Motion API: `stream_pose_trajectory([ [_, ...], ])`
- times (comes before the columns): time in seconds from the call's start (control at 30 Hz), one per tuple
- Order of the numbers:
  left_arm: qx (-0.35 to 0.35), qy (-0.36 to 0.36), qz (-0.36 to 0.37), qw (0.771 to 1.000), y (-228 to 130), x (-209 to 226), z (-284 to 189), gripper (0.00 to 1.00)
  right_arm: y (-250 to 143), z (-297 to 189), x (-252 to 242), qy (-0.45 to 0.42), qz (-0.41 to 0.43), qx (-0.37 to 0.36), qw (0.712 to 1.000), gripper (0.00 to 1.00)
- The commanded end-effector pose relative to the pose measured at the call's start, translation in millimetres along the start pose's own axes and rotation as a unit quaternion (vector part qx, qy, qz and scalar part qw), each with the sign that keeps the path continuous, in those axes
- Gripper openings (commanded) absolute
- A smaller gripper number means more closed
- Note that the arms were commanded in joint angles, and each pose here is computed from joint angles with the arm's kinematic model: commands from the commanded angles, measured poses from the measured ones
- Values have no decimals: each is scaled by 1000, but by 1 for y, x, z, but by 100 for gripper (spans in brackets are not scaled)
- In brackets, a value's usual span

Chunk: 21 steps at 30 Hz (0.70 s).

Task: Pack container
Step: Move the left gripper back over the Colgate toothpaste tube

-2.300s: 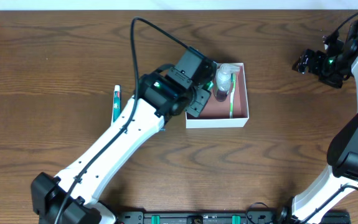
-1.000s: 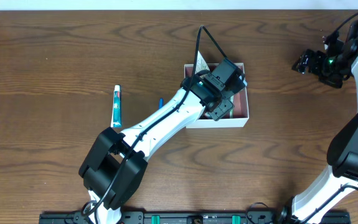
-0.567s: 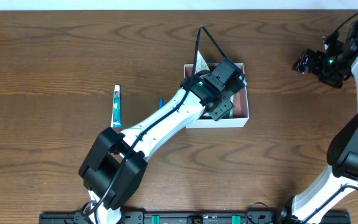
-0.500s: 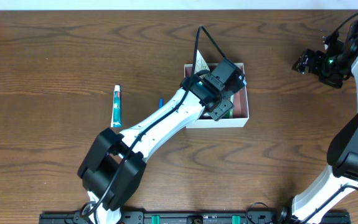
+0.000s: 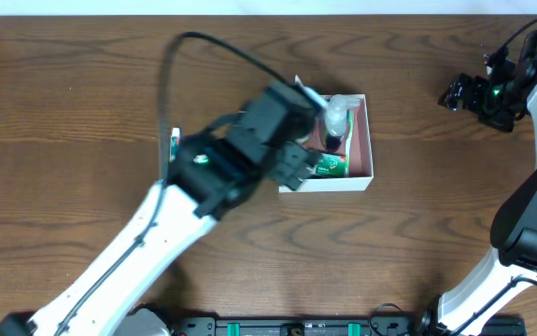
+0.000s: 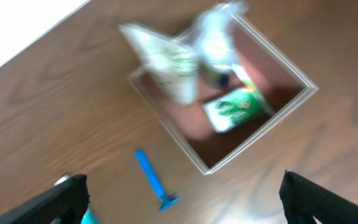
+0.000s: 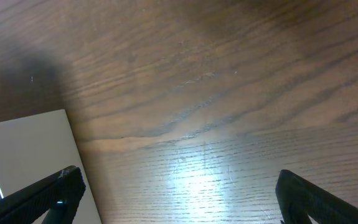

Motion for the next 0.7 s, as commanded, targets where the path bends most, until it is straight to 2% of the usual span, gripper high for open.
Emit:
stream_pose_trajectory([
  [0.0, 14, 81, -77, 994, -4, 47, 6, 98, 6, -6, -1, -1, -5, -11, 1000, 99],
  [0.2, 66, 187, -225, 954, -35, 141, 27, 98, 6, -6, -1, -1, -5, -11, 1000, 99],
  [0.33, 116, 233, -287, 922, -70, 200, 41, 98, 6, -6, -1, -1, -5, -11, 1000, 99],
  [0.53, 190, 188, -350, 898, -113, 229, 82, 98, 6, -6, -1, -1, -5, -11, 1000, 99],
  [0.67, 230, 178, -356, 888, -133, 234, 108, 98, 6, -6, -1, -1, -5, -11, 1000, 99],
])
Point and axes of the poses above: each gripper's point midway between its finger pads, its own z axis out along the fingers, its own x axis along the line the jaws close on, y = z × x, the point moved 3 cm from there along -z, back along the fingers, and after that the axes turned 3 degrees about -z, right-handed, at the moved point
